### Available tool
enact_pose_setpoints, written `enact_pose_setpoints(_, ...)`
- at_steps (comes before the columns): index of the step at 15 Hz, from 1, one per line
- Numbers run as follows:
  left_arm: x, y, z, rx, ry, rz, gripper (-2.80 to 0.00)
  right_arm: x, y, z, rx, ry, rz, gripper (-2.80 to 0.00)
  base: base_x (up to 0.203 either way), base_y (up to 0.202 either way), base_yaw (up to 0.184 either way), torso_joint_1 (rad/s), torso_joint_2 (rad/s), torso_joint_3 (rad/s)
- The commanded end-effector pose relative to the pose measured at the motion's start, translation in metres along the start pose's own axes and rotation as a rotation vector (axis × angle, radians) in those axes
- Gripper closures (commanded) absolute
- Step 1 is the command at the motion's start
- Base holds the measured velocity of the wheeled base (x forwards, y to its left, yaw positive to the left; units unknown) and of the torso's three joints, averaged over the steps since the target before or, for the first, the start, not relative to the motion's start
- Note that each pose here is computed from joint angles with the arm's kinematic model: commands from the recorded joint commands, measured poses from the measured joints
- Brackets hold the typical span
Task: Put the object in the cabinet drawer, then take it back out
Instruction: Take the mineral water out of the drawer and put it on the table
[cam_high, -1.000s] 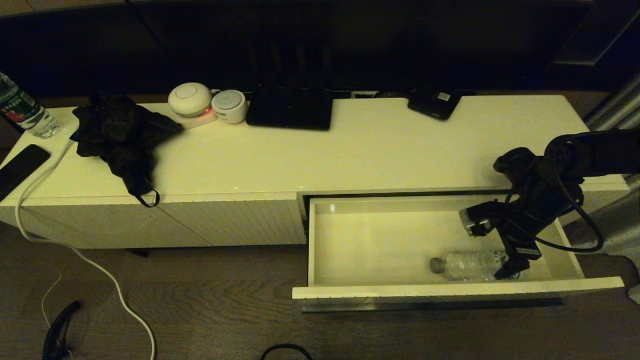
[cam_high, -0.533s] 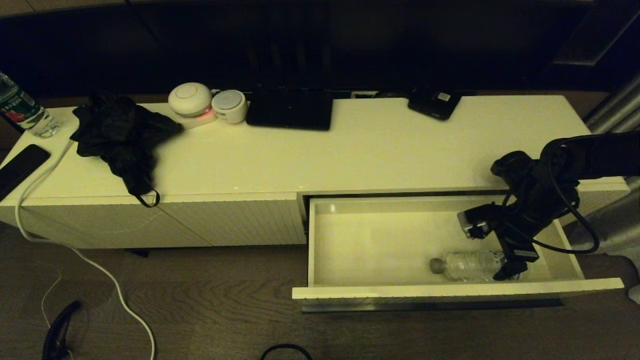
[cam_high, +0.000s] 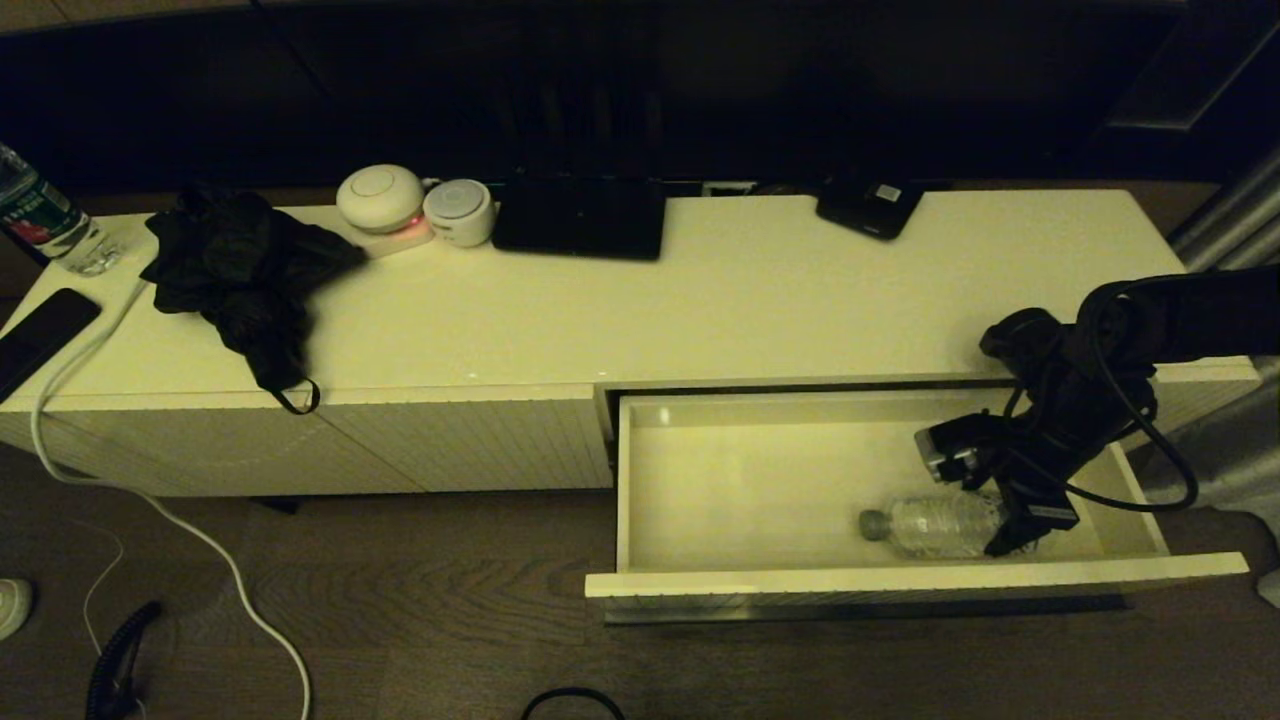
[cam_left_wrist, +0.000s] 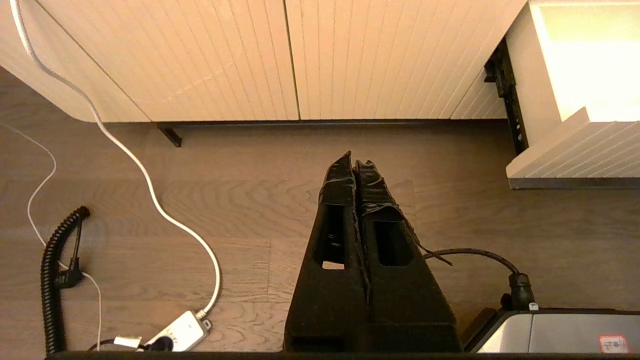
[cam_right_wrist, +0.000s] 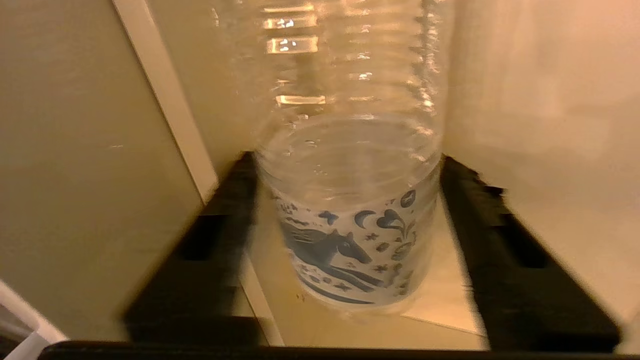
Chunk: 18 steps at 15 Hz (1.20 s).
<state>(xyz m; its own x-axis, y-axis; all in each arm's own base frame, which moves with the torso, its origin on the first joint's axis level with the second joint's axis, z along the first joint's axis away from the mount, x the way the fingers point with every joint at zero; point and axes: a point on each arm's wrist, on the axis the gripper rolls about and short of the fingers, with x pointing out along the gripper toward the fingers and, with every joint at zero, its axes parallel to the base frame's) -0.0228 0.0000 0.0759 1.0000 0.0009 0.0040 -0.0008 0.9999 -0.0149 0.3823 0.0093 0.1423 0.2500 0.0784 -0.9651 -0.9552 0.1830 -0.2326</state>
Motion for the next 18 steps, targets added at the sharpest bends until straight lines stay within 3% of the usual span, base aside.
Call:
enact_pose_setpoints(1, 0.000, 0.000, 0.000, 0.000, -0.001, 0.001, 0.00, -0.001, 0.000, 0.000, -0.008, -0.002, -0.002, 0.00, 0.000, 0.000, 0.000, 0.000, 0.00, 0.000)
enact_pose_setpoints(10, 0.000, 0.000, 0.000, 0.000, -0.001, 0.001, 0.00, -0.009, 0.000, 0.001, -0.008, -0.010, -0.025, 0.00, 0.000, 0.000, 0.000, 0.000, 0.00, 0.000)
enact_pose_setpoints(18, 0.000, 0.000, 0.000, 0.000, -0.002, 0.001, 0.00, -0.067, 0.017, -0.002, -0.002, -0.075, -0.142, 0.00, 0.000, 0.000, 0.000, 0.000, 0.00, 0.000)
